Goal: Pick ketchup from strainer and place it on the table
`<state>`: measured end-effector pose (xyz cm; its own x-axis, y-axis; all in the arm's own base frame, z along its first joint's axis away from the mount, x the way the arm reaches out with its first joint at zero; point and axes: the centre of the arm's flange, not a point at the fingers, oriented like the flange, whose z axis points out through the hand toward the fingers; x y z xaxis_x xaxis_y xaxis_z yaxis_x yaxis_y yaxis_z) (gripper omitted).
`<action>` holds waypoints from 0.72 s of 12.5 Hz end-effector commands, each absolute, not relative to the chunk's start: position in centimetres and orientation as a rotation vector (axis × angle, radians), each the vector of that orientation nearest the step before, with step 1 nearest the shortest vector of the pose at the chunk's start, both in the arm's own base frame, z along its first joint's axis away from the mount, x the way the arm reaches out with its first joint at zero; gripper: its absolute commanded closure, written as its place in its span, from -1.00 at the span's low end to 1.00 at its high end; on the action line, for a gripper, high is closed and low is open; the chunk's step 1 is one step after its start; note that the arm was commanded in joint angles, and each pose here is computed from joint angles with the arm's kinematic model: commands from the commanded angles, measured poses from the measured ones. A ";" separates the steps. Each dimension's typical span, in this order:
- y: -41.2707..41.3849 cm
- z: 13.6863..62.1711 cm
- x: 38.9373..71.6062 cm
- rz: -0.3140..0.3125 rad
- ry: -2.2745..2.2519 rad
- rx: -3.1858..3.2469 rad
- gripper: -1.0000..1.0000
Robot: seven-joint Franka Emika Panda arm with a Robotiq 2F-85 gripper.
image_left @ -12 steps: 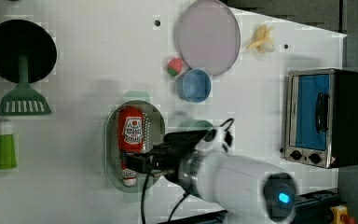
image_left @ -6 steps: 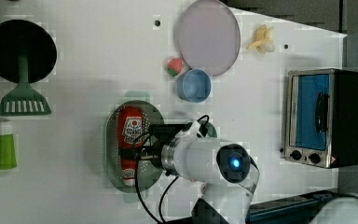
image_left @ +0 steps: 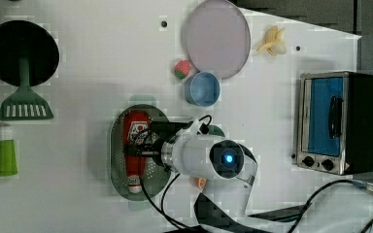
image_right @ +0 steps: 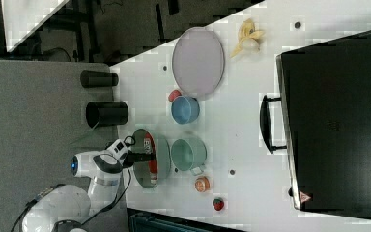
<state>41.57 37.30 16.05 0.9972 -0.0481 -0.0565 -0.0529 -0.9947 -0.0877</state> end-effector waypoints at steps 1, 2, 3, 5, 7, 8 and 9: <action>39.5 16.5 41.7 0.019 0.101 -3.044 -0.42; 39.7 16.6 41.6 0.017 0.096 -3.042 -0.19; 39.8 16.9 41.7 0.011 0.096 -3.039 -0.13; 40.1 18.5 41.7 -0.020 0.091 -3.034 -0.13; 40.6 21.6 41.4 -0.046 0.115 -3.016 -0.13; 40.6 23.4 41.5 -0.036 0.170 -3.007 -0.13; 40.6 25.3 41.6 -0.012 0.239 -2.999 -0.13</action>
